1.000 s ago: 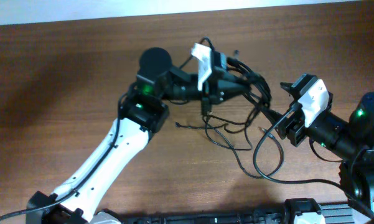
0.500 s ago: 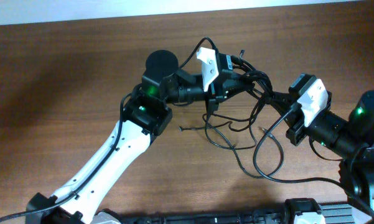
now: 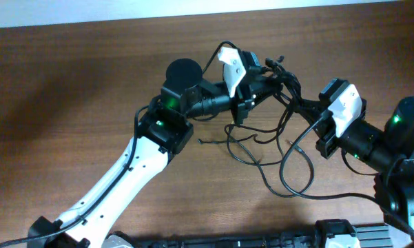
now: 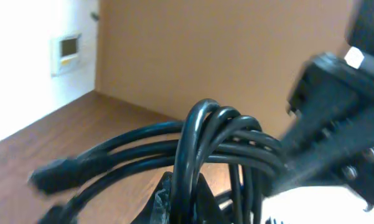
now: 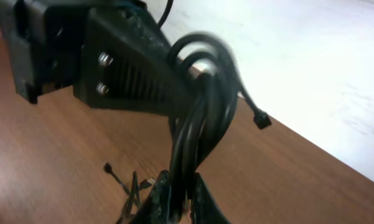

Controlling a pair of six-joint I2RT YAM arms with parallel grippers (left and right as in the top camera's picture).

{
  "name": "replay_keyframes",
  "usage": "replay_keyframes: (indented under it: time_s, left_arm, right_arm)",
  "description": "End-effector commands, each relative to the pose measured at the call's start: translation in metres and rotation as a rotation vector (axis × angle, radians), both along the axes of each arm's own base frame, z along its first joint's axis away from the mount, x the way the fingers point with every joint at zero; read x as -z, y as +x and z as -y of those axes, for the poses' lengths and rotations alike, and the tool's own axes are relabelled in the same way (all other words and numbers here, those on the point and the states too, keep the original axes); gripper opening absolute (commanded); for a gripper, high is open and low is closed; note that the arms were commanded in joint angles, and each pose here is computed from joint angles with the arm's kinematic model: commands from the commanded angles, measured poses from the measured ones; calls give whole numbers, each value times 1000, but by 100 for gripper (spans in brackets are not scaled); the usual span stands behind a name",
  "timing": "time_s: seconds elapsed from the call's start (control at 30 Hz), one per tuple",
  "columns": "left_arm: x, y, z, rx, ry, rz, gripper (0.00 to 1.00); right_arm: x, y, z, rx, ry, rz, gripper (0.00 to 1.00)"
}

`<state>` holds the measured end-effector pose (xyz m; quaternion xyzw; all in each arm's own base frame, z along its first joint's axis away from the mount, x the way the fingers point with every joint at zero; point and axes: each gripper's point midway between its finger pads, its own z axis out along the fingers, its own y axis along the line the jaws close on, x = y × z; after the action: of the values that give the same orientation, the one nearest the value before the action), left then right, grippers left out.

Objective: Untangle cables

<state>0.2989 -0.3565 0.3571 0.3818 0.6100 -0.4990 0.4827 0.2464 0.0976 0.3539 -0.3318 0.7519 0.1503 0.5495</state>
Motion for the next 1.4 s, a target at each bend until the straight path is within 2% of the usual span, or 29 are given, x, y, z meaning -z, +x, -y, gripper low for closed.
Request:
replay_keyframes:
  time_s: [0.0, 0.13, 0.3, 0.33, 0.37, 0.47, 0.53, 0.6, 0.77, 0.9, 0.97, 1.07, 1.2, 1.27, 1.3, 1.37]
  left_arm:
    - [-7, 72, -49, -373, -65, -135, 0]
    - [2, 93, -73, -470, -88, -258, 0]
    - [17, 104, -93, -522, -105, -407, 0]
    - [16, 102, -91, -506, -104, -408, 0]
    - [15, 98, -88, -480, -103, -406, 0]
    - [6, 80, -74, -337, -88, -347, 0]
    - [2, 65, -65, -244, -72, -295, 0]
    - [1, 53, -55, -177, -54, -250, 0]
    - [1, 25, -32, -55, -26, -185, 0]
    - [0, 8, -16, -5, -15, -154, 0]
    - [0, 3, -12, 10, -15, -151, 0]
    - [-2, -2, -7, 25, -18, -146, 0]
    - [-1, -8, -3, 45, -16, -148, 0]
    - [-2, -13, 1, 58, -16, -147, 0]
    - [-2, -15, 3, 63, -16, -147, 0]
    - [-2, -16, 4, 66, -15, -147, 0]
  right_arm:
    - [-3, -12, -5, -27, 21, -5, 4]
    - [-2, -12, -5, -27, 21, -8, 4]
    - [-1, -13, -5, -27, 23, -16, 4]
    - [-1, -13, -5, -25, 27, -20, 17]
    - [-1, -13, -5, -25, 28, -20, 33]
    - [-1, -14, -6, -32, 31, -20, 65]
    - [-1, -14, -6, -32, 30, -19, 71]
    - [-2, -13, -6, -32, 30, -14, 73]
    - [-6, -11, -6, -32, 29, 8, 73]
    - [-7, -11, -6, -32, 28, 11, 68]
    - [-7, -11, -6, -31, 28, 11, 67]
    - [-6, -10, -4, -23, 24, 11, 59]
    - [-6, -9, -4, -20, 23, 11, 57]
    - [-5, -7, 0, 7, 10, 9, 44]
    - [-4, -6, 1, 14, 6, 8, 31]
    - [-4, -6, 1, 14, 7, 8, 14]
